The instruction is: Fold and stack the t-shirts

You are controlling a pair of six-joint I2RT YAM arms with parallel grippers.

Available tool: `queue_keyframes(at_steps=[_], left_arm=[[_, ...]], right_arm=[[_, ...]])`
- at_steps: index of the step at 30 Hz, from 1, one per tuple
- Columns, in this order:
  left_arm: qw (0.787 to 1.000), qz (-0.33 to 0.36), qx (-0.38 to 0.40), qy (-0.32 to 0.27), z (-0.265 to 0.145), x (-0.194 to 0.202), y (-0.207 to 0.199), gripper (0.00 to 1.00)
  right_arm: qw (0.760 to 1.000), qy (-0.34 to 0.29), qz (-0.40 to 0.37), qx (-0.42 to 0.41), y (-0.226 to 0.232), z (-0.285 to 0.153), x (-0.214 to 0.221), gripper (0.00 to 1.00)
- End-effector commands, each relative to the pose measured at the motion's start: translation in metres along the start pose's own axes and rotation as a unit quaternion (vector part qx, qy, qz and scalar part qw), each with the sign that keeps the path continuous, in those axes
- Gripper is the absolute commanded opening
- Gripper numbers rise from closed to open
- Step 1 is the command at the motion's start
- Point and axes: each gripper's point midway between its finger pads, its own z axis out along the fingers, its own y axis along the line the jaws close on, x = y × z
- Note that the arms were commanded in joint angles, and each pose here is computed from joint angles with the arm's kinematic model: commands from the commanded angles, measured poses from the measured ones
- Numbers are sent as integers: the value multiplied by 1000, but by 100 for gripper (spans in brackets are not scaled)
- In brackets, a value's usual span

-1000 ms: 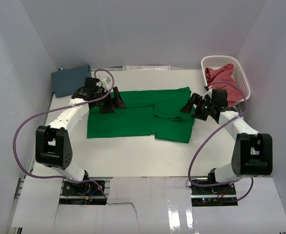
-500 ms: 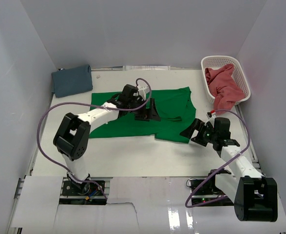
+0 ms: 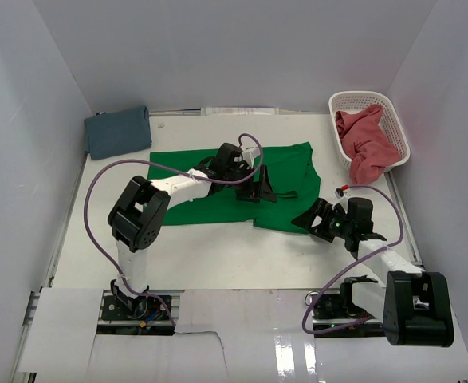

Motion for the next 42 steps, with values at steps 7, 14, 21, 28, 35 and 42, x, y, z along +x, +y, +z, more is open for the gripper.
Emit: queue_keyframes(at_steps=[7, 14, 21, 28, 35, 42], left_arm=[[999, 30, 24, -22, -9, -14, -24, 95], [999, 36, 7, -16, -10, -11, -18, 96], [997, -8, -53, -50, -49, -39, 24, 97], [994, -50, -71, -70, -93, -74, 75, 97], [994, -73, -61, -46, -76, -59, 90, 97], [995, -70, -54, -41, -73, -57, 91, 97]], right_arm=[[998, 6, -49, -24, -3, 15, -7, 98], [997, 51, -27, -41, -1, 21, 2, 89], [992, 92, 4, -83, 9, 17, 22, 72], [989, 118, 26, -82, 9, 16, 33, 58], [986, 149, 42, -68, 6, 12, 46, 27], [973, 185, 98, -93, 30, 2, 43, 9]])
